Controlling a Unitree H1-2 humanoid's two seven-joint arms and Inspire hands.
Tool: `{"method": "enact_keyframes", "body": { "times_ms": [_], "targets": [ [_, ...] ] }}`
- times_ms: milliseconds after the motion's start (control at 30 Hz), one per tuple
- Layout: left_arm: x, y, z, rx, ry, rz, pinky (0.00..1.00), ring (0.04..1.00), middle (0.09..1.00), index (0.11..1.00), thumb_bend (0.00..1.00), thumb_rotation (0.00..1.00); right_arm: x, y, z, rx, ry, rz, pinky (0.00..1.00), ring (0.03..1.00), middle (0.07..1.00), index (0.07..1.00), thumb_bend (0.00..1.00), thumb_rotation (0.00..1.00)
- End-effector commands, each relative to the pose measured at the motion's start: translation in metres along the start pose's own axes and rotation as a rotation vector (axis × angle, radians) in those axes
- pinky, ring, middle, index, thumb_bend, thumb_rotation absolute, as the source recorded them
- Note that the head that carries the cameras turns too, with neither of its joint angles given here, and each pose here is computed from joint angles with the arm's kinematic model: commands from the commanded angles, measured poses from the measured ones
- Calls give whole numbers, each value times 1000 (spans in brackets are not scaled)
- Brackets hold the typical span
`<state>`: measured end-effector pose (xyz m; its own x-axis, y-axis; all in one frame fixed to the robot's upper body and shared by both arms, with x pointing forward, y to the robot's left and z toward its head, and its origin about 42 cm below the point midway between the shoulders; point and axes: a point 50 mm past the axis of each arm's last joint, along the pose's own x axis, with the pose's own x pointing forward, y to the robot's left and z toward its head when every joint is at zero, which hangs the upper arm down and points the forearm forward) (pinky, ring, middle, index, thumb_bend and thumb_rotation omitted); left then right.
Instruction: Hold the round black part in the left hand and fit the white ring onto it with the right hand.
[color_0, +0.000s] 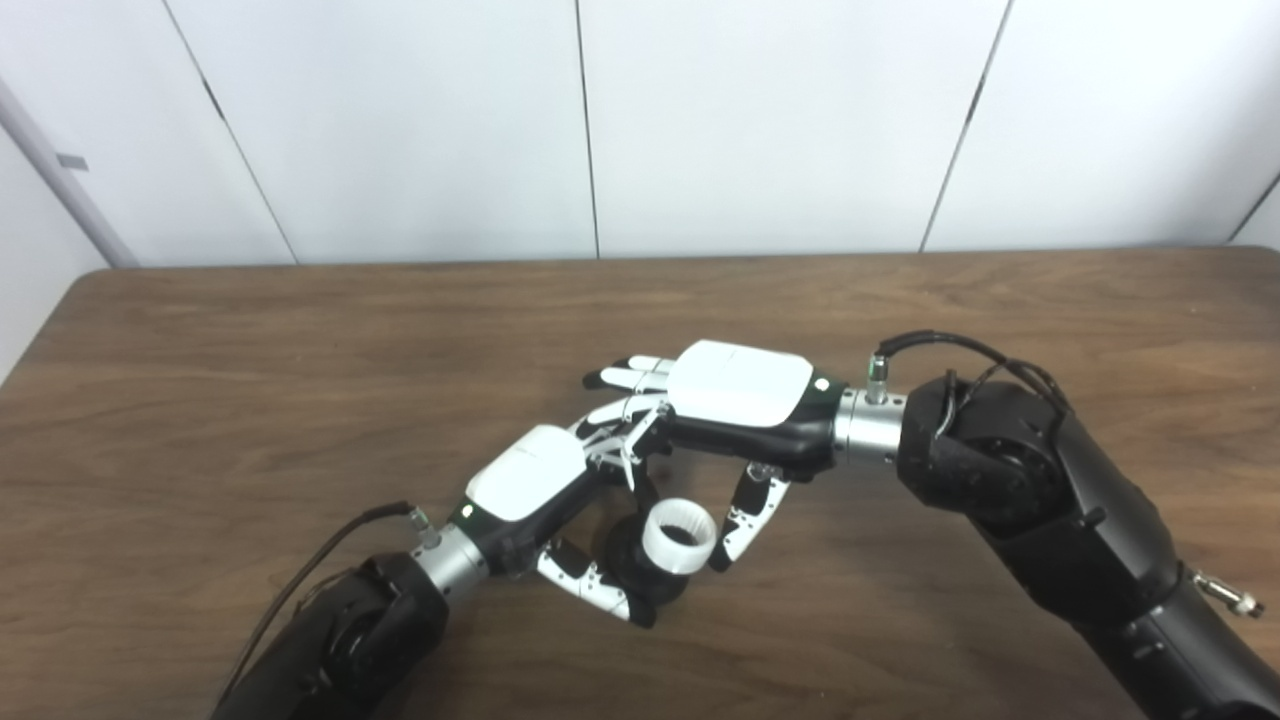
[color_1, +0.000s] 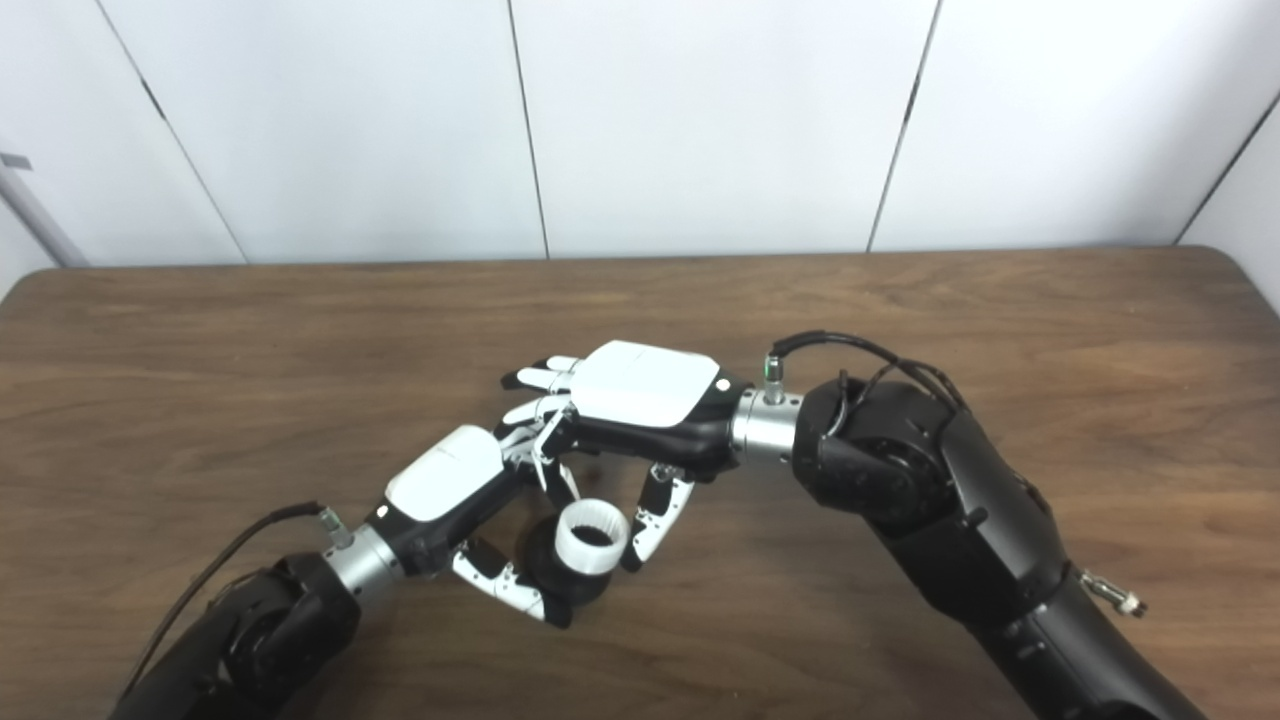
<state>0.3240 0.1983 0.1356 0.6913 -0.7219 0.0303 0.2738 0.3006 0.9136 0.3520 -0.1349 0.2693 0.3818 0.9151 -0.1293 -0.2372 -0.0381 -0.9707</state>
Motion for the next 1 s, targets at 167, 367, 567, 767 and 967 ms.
{"method": "enact_keyframes", "body": {
  "times_ms": [167, 367, 567, 767, 967],
  "targets": [
    [3, -2, 6, -2, -29, -6, 1000, 1000, 875, 480, 525, 56, 4, -14, 2, -22, -36, -61, 1000, 1000, 887, 479, 525, 137],
    [4, -2, 7, 8, -27, -14, 1000, 1000, 880, 480, 525, 57, 11, -12, 1, -23, -39, -80, 1000, 1000, 888, 480, 525, 138],
    [4, -3, 7, 3, -26, -10, 1000, 1000, 881, 480, 525, 56, 19, -12, -2, -22, -44, -110, 1000, 1000, 890, 480, 525, 138],
    [4, -4, 9, 5, -17, -23, 1000, 1000, 877, 481, 525, 57, 23, -13, -6, -33, -46, -115, 1000, 1000, 883, 480, 525, 137],
    [6, -2, 11, 13, -22, -22, 1000, 1000, 881, 481, 525, 57, 24, -8, -7, -27, -49, -107, 1000, 1000, 879, 480, 526, 138]
  ]
}}
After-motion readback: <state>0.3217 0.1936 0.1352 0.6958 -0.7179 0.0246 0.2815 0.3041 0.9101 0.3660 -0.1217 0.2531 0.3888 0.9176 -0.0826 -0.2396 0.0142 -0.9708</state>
